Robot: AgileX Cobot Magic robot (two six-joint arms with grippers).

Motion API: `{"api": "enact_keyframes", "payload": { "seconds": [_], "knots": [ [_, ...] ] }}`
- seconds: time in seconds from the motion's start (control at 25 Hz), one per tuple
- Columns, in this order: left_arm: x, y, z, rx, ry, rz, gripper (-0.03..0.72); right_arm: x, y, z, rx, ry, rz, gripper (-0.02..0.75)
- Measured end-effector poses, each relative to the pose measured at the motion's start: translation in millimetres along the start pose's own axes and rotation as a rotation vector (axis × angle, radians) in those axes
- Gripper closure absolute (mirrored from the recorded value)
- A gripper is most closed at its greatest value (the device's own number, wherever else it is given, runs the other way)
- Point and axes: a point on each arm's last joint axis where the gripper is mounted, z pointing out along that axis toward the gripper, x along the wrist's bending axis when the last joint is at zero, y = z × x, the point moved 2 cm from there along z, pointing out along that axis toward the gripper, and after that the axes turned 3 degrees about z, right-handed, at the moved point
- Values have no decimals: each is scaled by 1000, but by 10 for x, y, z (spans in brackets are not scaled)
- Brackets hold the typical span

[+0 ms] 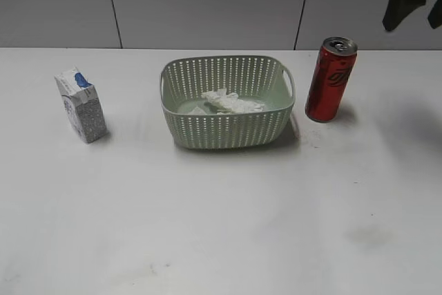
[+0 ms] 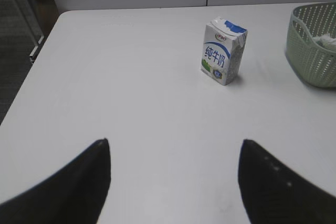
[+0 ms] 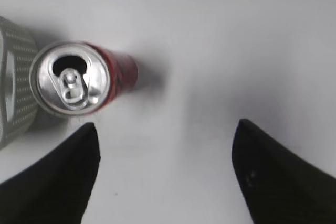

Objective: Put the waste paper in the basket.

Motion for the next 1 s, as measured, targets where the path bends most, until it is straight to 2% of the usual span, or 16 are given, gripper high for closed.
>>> {"api": "enact_keyframes", "payload": {
  "seconds": [0.2, 0.4, 0.76, 1.0],
  "knots": [
    [0, 0, 0, 0, 0, 0, 134, 24, -663, -301, 57, 13, -16, 146],
    [0, 0, 0, 0, 0, 0, 134, 27, -1371, -554, -19, 9, -17, 146],
    [0, 0, 0, 0, 0, 0, 134, 17, -2539, -527, -132, 7, -13, 146],
    [0, 1, 0, -1, 0, 0, 134, 14, -3077, -473, -182, 9, -14, 146]
  ]
}}
